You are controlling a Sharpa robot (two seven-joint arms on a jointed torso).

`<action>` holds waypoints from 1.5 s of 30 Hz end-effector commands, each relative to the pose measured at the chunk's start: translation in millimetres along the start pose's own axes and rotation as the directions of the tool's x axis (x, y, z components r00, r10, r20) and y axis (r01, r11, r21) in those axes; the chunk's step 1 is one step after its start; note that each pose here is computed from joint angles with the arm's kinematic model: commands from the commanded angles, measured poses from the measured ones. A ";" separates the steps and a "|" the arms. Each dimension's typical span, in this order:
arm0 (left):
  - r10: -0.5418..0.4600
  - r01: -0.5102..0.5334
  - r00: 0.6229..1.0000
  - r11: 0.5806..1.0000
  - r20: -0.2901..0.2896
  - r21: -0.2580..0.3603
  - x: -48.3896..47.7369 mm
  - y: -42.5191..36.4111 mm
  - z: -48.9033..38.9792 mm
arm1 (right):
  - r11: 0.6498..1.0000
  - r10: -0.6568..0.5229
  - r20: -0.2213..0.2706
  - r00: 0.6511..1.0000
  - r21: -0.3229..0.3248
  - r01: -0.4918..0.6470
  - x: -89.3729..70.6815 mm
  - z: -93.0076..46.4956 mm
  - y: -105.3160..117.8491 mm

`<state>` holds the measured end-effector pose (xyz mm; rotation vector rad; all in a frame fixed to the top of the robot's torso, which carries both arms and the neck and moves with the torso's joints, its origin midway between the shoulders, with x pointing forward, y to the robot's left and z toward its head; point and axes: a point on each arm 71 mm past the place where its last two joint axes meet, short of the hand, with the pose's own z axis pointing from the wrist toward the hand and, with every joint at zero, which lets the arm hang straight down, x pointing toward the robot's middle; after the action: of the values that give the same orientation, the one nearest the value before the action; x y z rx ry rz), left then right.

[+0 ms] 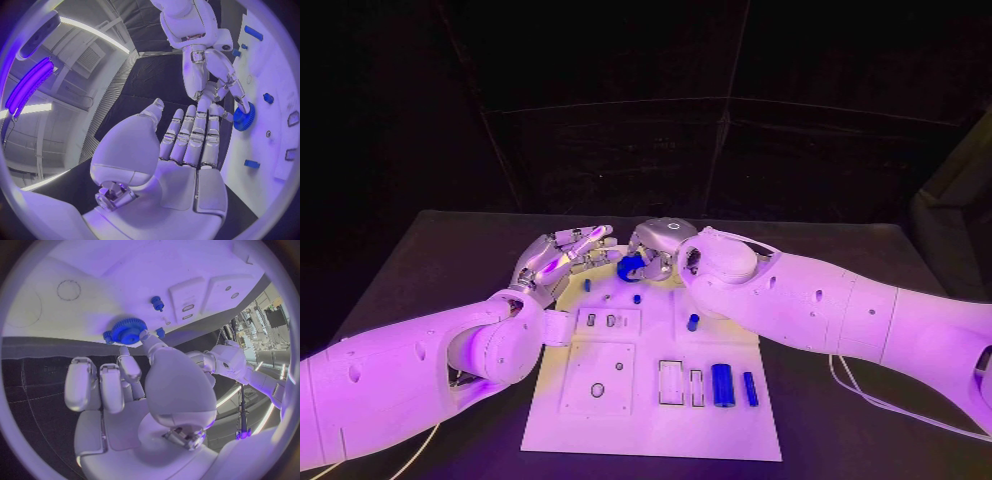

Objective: Assemble the parts on the task board

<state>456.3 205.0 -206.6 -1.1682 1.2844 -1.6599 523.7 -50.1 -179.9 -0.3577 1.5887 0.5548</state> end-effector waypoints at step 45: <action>0.005 -0.005 1.000 1.000 0.004 0.013 -8.1 -1.2 2.1 | 0.909 0.410 0.089 0.908 0.042 -0.415 -23.8 -116.5 -149.8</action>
<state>460.8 213.0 -208.5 -1.1702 1.2769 -1.6377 510.0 -241.6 -173.5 0.0388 1.6030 0.7606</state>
